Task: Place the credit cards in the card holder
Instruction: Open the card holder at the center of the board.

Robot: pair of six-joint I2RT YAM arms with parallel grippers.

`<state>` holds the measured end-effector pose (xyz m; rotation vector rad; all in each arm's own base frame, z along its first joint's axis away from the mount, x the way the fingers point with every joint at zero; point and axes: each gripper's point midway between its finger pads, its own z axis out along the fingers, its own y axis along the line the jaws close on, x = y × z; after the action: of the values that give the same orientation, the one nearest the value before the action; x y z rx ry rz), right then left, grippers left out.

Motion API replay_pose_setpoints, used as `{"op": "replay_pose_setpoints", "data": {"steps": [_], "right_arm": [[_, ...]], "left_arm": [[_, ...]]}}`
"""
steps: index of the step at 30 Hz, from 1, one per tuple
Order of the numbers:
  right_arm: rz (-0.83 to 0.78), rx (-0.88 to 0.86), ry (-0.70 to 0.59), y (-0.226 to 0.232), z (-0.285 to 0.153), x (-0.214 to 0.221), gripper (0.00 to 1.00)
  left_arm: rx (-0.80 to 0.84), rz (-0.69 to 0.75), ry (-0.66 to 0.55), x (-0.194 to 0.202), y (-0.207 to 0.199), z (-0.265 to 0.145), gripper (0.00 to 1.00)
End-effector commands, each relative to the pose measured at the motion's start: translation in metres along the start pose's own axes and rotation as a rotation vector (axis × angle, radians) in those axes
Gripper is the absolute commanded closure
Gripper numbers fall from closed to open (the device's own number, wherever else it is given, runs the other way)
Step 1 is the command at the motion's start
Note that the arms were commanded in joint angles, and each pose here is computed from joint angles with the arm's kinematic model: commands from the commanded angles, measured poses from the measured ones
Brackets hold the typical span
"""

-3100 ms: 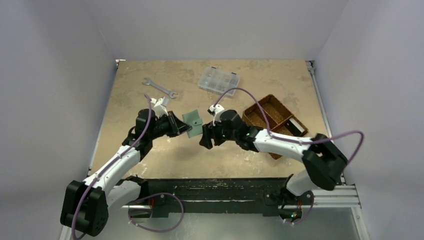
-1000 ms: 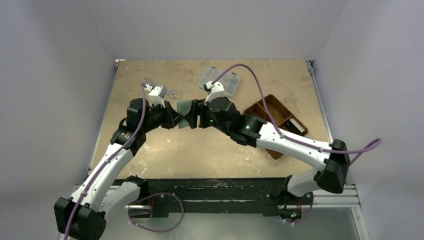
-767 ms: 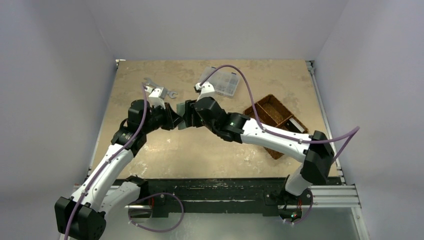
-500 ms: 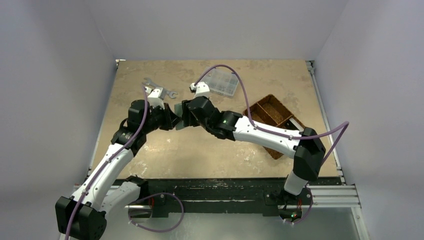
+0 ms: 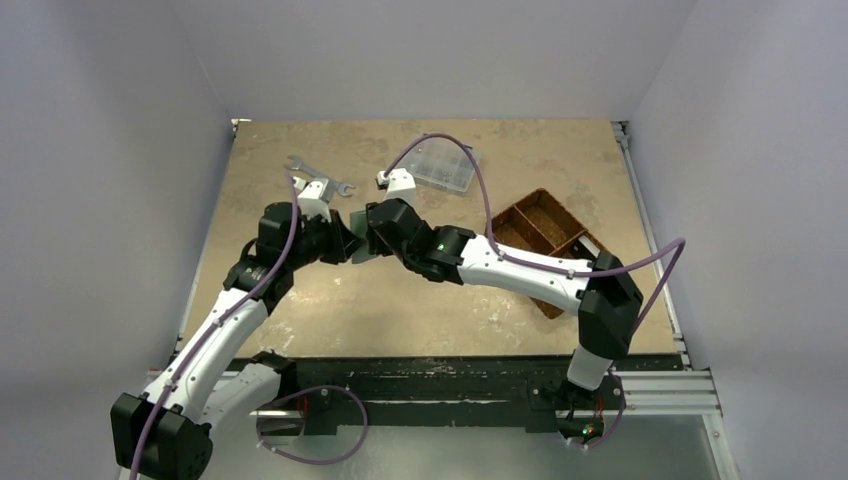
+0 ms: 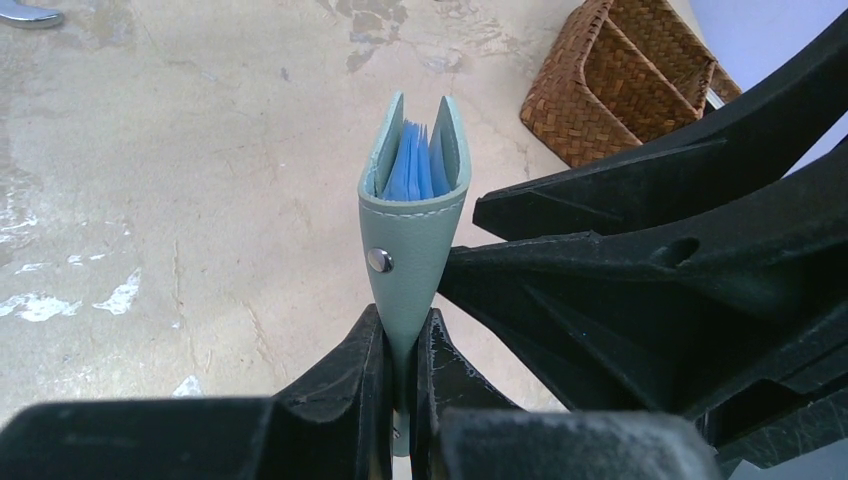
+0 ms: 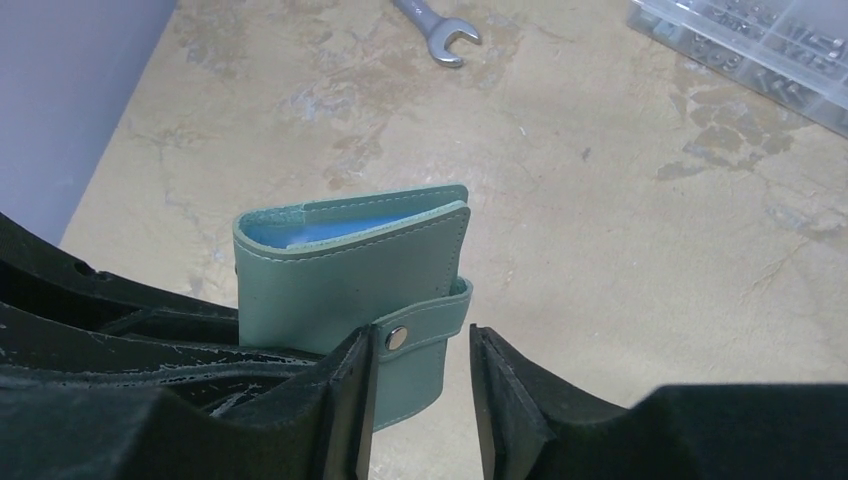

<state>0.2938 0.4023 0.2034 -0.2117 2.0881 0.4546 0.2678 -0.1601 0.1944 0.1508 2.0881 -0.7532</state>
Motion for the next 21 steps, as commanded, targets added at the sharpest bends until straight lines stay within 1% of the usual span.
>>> {"op": "replay_pose_setpoints", "data": {"steps": [1,4,8,11,12,13,15,16,18,19,20,21], "right_arm": [[-0.031,0.194,0.004,-0.060,0.006,0.012,0.57],[-0.016,0.226,0.038,-0.083,0.010,0.022,0.59],[-0.018,0.210,0.001,-0.085,0.002,0.013,0.60],[-0.040,0.248,0.020,-0.095,0.004,0.014,0.60],[-0.037,0.237,0.027,-0.095,0.004,0.014,0.60],[-0.035,0.200,0.031,-0.089,0.003,0.012,0.59],[-0.032,0.025,0.034,-0.063,-0.006,0.006,0.56],[-0.018,-0.092,0.016,-0.048,-0.016,-0.003,0.50],[-0.008,-0.331,-0.008,-0.023,-0.035,-0.014,0.34],[-0.010,-0.418,-0.022,-0.015,-0.043,-0.019,0.26],[-0.017,-0.472,-0.020,-0.009,-0.047,-0.020,0.23],[-0.026,-0.498,-0.009,-0.004,-0.048,-0.020,0.22]], "left_arm": [[0.011,0.062,-0.132,-0.032,-0.012,-0.015,1.00],[-0.005,0.069,-0.150,-0.035,-0.010,-0.019,1.00],[-0.021,0.069,-0.154,-0.036,-0.007,-0.019,1.00],[-0.030,0.072,-0.155,-0.036,-0.005,-0.019,1.00],[-0.030,0.073,-0.151,-0.035,-0.005,-0.018,1.00],[-0.030,0.071,-0.144,-0.034,-0.005,-0.017,1.00],[-0.020,0.071,-0.137,-0.033,-0.006,-0.016,1.00],[-0.013,0.072,-0.136,-0.033,-0.007,-0.016,1.00],[-0.005,0.073,-0.131,-0.032,-0.008,-0.014,1.00],[-0.003,0.073,-0.126,-0.031,-0.008,-0.014,1.00],[0.002,0.072,-0.123,-0.030,-0.009,-0.013,1.00],[0.013,0.074,-0.119,-0.030,-0.010,-0.012,1.00]]}}
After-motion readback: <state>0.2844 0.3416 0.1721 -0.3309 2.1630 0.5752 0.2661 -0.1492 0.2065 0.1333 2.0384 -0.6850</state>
